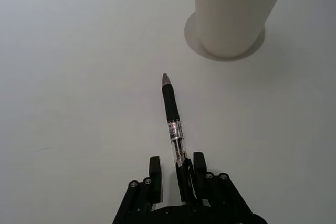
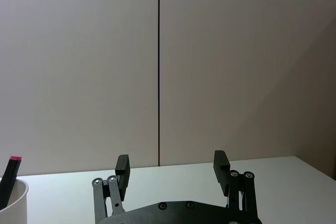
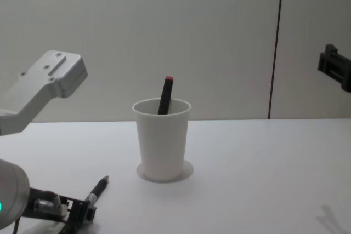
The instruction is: Place the pen into the pen holder.
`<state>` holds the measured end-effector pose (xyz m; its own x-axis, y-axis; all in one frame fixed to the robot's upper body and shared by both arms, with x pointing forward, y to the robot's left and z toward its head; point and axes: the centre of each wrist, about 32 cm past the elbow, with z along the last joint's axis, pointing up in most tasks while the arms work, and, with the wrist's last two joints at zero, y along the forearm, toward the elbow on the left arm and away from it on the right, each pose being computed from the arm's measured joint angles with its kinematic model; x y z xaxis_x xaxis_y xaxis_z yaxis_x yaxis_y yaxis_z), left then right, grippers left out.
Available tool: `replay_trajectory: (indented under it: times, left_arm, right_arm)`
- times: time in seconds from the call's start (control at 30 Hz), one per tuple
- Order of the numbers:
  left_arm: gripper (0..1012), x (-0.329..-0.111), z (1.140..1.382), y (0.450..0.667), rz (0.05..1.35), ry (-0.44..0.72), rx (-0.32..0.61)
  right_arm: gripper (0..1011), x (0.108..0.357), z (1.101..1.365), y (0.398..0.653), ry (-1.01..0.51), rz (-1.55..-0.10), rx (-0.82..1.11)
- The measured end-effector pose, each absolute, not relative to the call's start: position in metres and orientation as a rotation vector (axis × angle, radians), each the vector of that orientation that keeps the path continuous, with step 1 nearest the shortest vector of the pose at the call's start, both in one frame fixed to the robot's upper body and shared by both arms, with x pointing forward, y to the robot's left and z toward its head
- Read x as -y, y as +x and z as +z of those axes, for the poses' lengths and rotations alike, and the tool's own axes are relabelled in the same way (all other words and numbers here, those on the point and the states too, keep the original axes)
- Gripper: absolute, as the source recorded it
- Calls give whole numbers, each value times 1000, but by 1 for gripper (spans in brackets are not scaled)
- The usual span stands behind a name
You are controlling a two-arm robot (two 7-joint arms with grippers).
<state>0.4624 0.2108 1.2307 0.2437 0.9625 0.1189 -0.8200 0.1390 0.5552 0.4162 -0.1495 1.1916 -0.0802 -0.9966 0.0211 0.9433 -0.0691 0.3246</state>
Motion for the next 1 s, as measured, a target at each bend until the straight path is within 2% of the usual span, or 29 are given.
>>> replay_trajectory:
  times: [0.07, 0.3, 0.73, 1.0]
  left_arm:
    - [358, -210, 1231, 461, 1309, 584, -288]
    - [188, -208, 1231, 459, 1301, 594, -275]
    - [177, -206, 1231, 455, 1296, 599, -263]
    - [177, -208, 1231, 452, 1307, 545, -228]
  right_arm:
    - [1002, 149, 1192, 416, 234, -1631, 289]
    - [1001, 149, 1192, 416, 234, -1631, 289]
    - [1002, 149, 1192, 416, 234, -1631, 289]
    - [1002, 149, 1192, 416, 234, -1631, 289]
